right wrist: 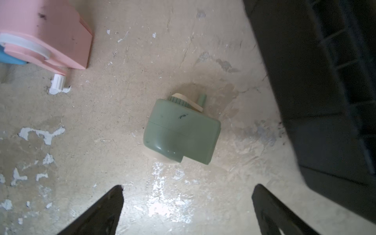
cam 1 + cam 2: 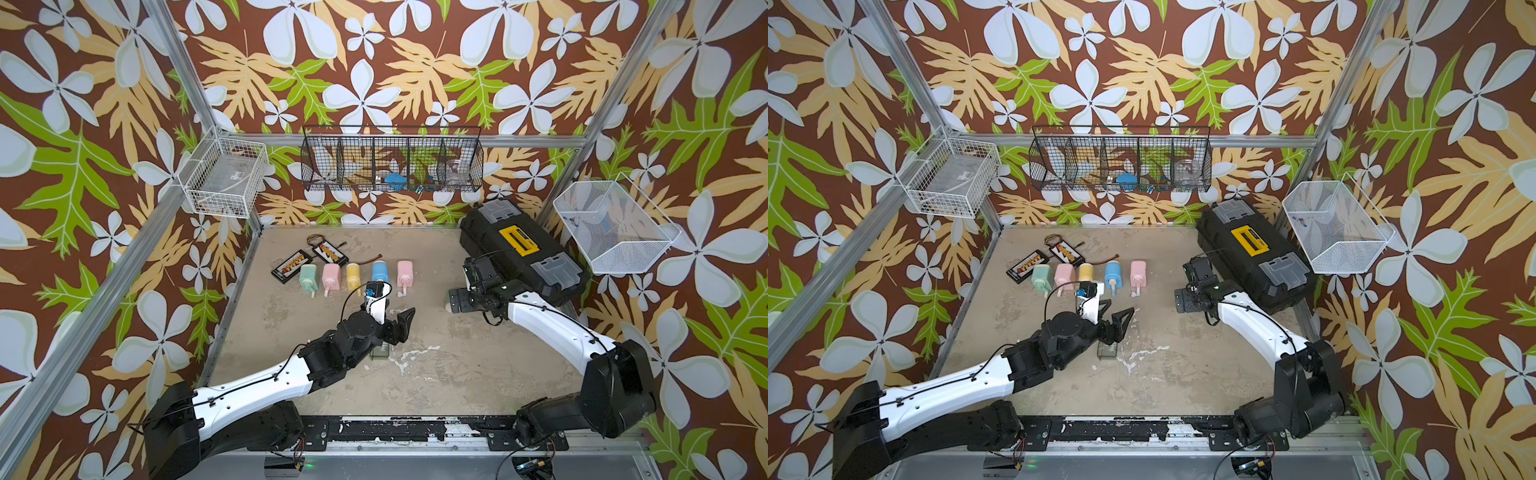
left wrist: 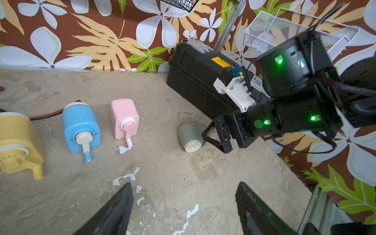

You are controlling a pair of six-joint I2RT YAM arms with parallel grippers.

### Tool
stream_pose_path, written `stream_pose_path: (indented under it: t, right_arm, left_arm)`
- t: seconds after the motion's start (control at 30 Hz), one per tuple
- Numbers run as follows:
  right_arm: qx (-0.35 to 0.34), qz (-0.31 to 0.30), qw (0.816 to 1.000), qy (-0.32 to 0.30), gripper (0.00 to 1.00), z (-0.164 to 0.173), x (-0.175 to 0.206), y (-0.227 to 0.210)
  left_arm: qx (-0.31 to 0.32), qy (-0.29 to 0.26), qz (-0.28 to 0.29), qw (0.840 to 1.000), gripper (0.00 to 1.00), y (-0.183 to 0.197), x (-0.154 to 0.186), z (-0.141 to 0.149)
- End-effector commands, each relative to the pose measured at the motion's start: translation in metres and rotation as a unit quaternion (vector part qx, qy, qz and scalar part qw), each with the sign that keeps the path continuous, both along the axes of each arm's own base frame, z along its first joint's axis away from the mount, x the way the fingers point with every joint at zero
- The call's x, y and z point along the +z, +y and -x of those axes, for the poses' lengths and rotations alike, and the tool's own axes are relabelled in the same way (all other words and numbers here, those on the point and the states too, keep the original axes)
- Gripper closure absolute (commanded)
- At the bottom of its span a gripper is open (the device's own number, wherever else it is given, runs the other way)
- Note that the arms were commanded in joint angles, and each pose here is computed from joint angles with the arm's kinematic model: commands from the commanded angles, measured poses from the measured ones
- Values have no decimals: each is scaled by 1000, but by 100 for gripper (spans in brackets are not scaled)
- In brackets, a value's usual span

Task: Put the tray back into the pencil sharpener
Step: Pick up the pencil sharpener from the center of the board.

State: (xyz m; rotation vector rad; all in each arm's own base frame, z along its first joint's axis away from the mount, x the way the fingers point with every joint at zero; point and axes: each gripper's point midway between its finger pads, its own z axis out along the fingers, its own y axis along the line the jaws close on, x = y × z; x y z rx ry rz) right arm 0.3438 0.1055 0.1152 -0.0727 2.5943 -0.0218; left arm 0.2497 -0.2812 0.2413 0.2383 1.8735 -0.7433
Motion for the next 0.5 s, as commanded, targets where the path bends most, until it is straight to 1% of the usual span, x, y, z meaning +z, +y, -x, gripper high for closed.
stream_pose_path:
  t: [0.0, 0.13, 0.23, 0.47]
  right_arm:
    - [-76, -52, 996, 6, 0, -2, -8, 3]
    - [-111, -43, 993, 8, 0, -13, -20, 0]
    - [-105, -51, 993, 19, 0, -23, -31, 8]
    - [-115, -48, 991, 37, 0, -37, -56, 7]
  left_arm:
    - [10, 19, 18, 1000, 18, -1, 1, -3]
    - [8, 23, 15, 1000, 16, -2, 0, -4]
    - [14, 24, 17, 999, 13, 1, 0, -5]
    - [25, 28, 21, 999, 9, 8, 0, -10]
